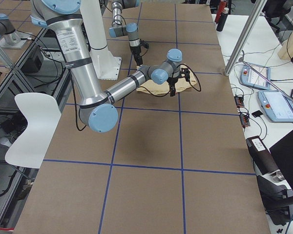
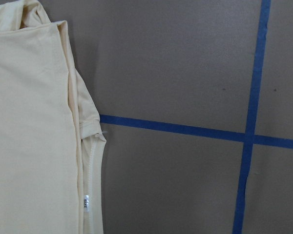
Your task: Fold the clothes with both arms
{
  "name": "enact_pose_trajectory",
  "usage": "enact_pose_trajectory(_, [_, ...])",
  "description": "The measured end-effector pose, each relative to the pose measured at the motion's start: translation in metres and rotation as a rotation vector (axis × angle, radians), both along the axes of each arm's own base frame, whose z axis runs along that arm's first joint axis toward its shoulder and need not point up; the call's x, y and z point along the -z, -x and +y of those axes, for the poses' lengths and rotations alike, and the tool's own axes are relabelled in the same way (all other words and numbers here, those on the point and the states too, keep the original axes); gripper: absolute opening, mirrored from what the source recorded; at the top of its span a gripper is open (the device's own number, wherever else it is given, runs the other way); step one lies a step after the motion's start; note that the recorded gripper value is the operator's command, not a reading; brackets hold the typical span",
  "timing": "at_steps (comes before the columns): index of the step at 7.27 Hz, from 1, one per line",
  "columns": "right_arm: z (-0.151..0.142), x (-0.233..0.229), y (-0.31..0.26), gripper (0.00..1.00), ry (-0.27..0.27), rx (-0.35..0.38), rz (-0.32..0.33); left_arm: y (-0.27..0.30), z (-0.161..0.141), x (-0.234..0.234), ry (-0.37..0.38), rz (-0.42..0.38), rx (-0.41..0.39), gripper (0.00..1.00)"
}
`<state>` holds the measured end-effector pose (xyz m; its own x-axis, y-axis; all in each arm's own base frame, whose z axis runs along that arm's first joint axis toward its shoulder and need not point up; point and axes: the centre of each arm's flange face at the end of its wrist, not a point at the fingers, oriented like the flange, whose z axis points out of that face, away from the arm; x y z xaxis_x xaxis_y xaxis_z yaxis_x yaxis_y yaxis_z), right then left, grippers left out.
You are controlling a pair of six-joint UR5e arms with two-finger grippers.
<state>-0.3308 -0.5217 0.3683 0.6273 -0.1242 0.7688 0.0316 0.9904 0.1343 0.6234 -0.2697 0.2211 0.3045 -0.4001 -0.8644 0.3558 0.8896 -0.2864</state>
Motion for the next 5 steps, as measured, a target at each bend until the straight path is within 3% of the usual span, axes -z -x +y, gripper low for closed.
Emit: enact_pose_trajectory(5, [-0.0003,0.0001,0.0008,1.00,-0.001,0.000,0.001,-0.0043,0.0006,-0.0016,0.004,-0.017,-0.003,0.74])
